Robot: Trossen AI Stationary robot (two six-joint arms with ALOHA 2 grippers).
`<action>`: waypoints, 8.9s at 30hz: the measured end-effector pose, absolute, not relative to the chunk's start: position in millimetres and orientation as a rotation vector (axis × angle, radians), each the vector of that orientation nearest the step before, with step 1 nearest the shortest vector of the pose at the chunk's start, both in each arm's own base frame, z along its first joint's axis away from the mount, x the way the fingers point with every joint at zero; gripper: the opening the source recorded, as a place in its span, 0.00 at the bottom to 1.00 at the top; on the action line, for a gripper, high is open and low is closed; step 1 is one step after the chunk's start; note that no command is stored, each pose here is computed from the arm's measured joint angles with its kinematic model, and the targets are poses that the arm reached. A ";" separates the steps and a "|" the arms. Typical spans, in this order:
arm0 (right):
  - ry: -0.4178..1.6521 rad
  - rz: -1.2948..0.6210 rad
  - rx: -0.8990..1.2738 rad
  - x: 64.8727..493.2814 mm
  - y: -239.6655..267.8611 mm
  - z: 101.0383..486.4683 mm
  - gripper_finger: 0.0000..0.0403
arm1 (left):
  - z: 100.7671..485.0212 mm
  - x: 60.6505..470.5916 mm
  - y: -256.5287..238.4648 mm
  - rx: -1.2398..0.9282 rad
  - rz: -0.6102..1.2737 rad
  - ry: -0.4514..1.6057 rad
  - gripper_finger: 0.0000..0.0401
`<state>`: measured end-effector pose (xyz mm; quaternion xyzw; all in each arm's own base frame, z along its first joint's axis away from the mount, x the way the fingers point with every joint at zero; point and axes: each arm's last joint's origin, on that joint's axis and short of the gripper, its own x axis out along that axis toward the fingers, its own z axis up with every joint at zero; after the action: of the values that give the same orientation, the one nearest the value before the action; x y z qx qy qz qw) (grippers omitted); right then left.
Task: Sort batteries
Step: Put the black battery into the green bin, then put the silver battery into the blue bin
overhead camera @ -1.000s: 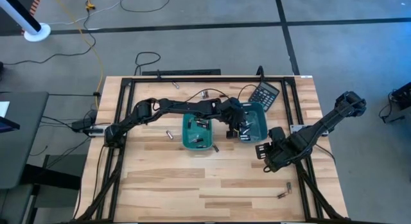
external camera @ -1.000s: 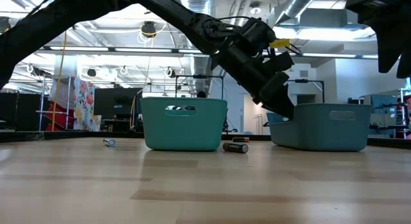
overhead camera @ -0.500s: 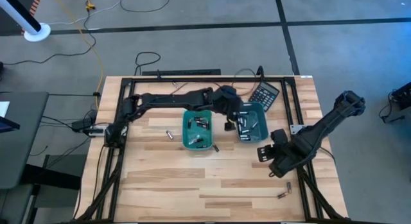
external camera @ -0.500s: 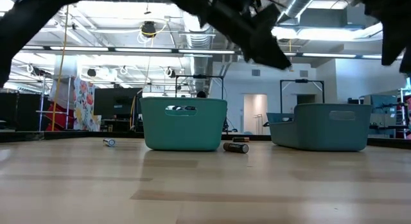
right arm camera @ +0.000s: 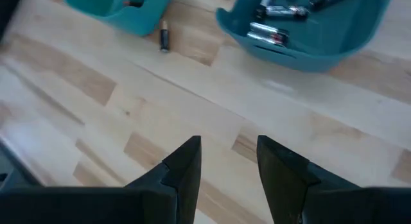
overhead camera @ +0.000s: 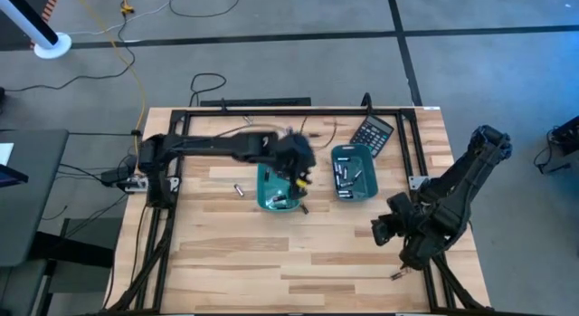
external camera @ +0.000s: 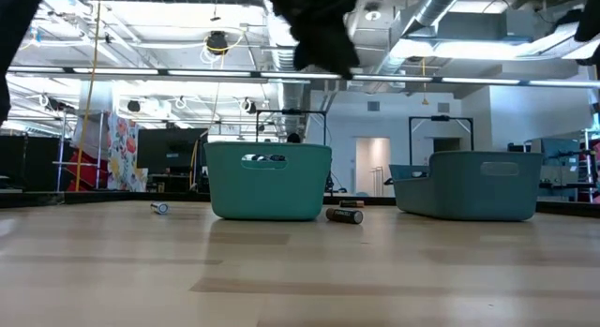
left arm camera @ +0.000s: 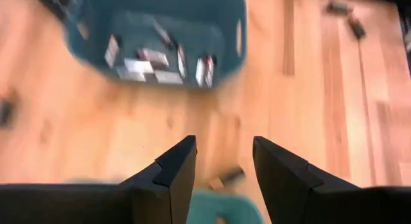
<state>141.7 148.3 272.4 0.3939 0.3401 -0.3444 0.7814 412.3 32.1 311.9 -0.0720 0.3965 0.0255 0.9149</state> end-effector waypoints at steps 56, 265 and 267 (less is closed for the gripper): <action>1.287 -0.459 0.507 393.4 58.8 178.5 0.54 | 255.6 213.4 -88.0 -0.379 0.340 0.667 0.38; 0.674 -0.767 1.097 99.5 48.1 230.9 0.34 | 236.0 251.7 267.8 0.160 0.122 1.230 0.38; 0.657 -0.781 1.115 101.4 46.1 231.4 0.34 | 228.1 257.9 278.6 0.203 0.068 1.256 0.38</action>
<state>101.4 46.1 231.4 0.5061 0.2979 -0.3542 0.7277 257.9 278.6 228.1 0.0947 0.5864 0.0318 0.8039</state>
